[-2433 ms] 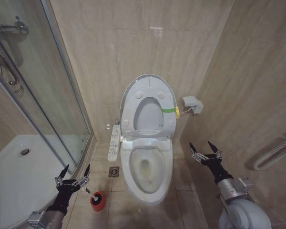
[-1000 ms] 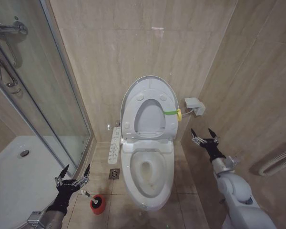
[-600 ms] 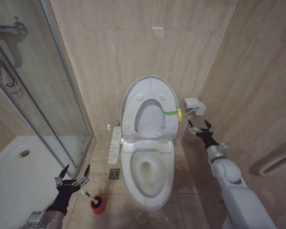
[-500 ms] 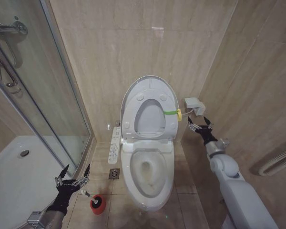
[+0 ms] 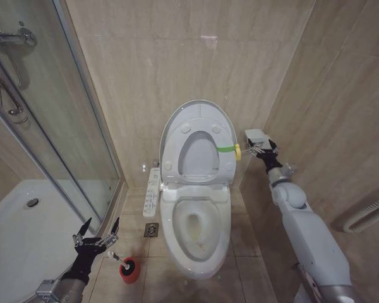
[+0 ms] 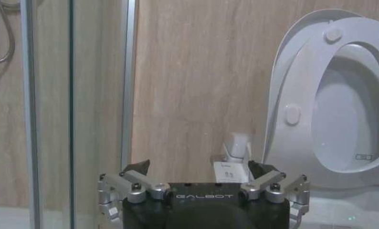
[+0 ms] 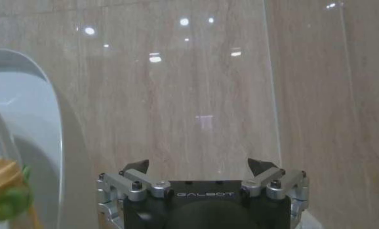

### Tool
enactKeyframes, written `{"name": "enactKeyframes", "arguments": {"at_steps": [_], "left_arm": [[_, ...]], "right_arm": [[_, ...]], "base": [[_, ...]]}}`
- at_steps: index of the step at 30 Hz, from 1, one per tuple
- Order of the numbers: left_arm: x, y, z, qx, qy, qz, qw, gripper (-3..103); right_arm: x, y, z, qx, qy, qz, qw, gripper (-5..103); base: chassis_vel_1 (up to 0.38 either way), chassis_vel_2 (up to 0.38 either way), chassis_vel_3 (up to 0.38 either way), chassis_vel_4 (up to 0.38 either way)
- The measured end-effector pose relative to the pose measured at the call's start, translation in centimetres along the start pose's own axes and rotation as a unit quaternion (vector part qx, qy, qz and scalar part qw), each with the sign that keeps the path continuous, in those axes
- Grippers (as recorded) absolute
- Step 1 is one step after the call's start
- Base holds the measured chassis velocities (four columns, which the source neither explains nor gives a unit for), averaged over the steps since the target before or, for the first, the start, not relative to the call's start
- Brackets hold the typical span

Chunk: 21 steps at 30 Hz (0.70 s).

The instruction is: Open the toilet lid, clean the toilet bowl with a toilet brush, close the toilet lid, and flush.

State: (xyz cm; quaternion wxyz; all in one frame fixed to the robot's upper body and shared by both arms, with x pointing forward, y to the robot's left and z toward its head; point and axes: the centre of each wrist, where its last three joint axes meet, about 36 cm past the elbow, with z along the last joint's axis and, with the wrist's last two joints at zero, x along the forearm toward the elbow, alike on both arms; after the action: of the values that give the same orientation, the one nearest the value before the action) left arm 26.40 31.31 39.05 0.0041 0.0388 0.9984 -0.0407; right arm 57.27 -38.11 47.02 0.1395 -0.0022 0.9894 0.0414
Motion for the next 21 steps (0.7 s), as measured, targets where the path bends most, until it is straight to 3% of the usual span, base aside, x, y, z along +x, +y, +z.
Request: {"name": "enactKeyframes", "arguments": {"at_steps": [21], "left_arm": [[0.0, 0.0, 0.0, 0.0, 0.0, 0.0, 1.0, 100]], "right_arm": [[-4.8, 2.9, -1.8, -0.017, -0.008, -0.005, 1.0, 100]], "base": [[0.0, 0.0, 0.0, 0.0]]}}
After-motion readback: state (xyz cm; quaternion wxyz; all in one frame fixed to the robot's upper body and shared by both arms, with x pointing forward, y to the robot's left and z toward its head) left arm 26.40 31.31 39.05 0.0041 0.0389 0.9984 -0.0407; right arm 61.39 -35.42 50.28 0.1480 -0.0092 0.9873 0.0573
